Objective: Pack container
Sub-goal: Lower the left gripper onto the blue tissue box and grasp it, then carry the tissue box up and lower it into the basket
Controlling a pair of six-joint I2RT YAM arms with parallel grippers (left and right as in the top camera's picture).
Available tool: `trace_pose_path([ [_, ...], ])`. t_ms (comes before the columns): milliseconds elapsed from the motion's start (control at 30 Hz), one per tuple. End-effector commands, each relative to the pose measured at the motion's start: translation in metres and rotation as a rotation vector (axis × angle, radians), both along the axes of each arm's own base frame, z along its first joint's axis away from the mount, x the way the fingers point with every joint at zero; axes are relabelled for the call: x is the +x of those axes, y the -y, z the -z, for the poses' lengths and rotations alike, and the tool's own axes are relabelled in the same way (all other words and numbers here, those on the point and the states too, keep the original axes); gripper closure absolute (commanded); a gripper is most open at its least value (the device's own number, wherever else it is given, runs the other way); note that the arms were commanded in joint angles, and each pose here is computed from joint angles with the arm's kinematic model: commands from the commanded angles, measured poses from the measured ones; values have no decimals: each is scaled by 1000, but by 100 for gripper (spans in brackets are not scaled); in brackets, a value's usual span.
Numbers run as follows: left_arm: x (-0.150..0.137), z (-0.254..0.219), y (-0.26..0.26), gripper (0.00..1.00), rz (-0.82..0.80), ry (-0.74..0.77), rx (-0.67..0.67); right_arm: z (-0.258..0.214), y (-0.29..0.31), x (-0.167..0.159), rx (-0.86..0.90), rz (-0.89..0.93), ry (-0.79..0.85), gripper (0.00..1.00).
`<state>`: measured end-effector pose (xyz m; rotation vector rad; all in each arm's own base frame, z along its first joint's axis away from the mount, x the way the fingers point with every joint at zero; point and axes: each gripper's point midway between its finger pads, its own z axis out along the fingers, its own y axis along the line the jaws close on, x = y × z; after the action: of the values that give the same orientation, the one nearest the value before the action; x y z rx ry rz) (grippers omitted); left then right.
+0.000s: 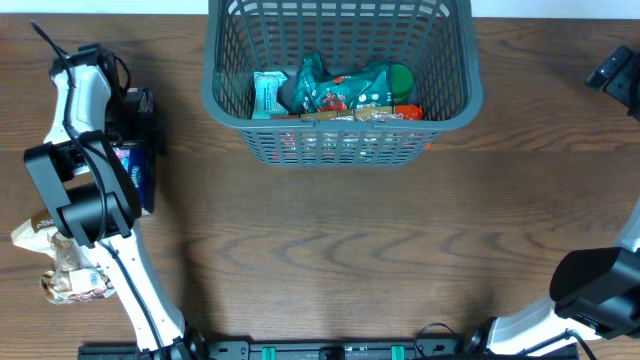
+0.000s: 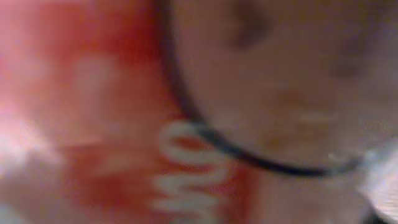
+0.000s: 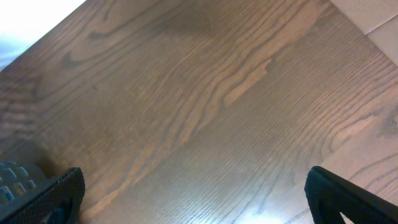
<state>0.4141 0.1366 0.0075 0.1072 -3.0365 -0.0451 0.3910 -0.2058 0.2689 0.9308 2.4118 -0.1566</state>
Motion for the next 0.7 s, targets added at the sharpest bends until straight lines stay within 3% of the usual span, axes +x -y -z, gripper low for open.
trace_pose_path([
  [0, -4, 6, 5, 51, 7, -18, -23, 5, 3, -1, -8, -9, -22, 1],
  [233, -15, 4, 8, 94, 6, -62, -36, 6, 3, -3, -14, -21, -34, 1],
  [467, -16, -34, 16, 94, -142, -24, -49, 6, 3, -3, -14, -21, -34, 1],
  [533, -6, -61, 29, 94, -180, 52, -126, 6, 2, -3, -14, -21, -34, 1],
  [667, 28, -151, 65, 95, -159, 349, -332, 6, 2, -3, -13, -21, -35, 1],
])
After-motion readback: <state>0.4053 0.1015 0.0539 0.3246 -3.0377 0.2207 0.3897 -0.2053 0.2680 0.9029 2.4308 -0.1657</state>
